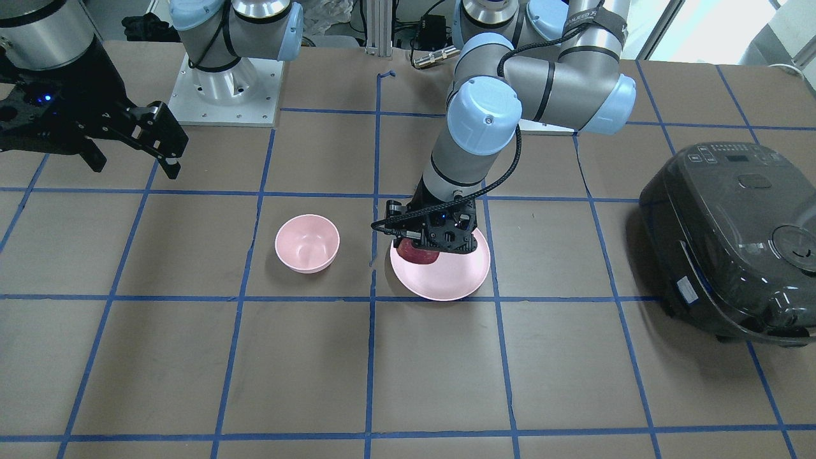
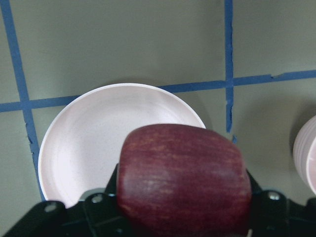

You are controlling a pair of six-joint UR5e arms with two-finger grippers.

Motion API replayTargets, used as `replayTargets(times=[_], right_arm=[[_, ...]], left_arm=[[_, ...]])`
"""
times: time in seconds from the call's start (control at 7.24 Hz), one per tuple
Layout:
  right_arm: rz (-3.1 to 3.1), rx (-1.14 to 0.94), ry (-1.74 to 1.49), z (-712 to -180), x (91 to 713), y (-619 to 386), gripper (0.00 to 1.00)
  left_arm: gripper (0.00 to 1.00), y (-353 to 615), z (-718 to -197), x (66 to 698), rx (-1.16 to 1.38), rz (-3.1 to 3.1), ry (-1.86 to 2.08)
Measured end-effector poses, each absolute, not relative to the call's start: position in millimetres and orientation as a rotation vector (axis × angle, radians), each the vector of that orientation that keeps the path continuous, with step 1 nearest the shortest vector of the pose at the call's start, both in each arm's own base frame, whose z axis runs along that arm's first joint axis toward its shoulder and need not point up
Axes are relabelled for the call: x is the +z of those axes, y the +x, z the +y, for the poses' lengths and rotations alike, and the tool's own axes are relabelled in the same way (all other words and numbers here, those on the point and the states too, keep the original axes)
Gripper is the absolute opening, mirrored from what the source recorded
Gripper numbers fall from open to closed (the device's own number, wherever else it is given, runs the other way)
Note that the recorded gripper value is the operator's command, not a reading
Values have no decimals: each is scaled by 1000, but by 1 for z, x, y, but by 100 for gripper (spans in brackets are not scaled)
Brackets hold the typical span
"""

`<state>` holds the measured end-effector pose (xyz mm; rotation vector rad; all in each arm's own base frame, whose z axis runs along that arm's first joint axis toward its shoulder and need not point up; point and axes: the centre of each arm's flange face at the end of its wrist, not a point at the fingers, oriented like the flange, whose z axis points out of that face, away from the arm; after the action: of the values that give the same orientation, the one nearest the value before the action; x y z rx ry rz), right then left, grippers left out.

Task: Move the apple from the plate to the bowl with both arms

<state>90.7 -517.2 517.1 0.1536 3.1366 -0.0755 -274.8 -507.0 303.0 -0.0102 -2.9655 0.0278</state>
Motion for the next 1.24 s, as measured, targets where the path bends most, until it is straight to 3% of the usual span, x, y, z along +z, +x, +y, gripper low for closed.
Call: replayTargets(times=[1.24], right_arm=[[3147,-95,81,-511,522,121,100]], left_arm=[[0,-326,-495,343,77,-2875,141]])
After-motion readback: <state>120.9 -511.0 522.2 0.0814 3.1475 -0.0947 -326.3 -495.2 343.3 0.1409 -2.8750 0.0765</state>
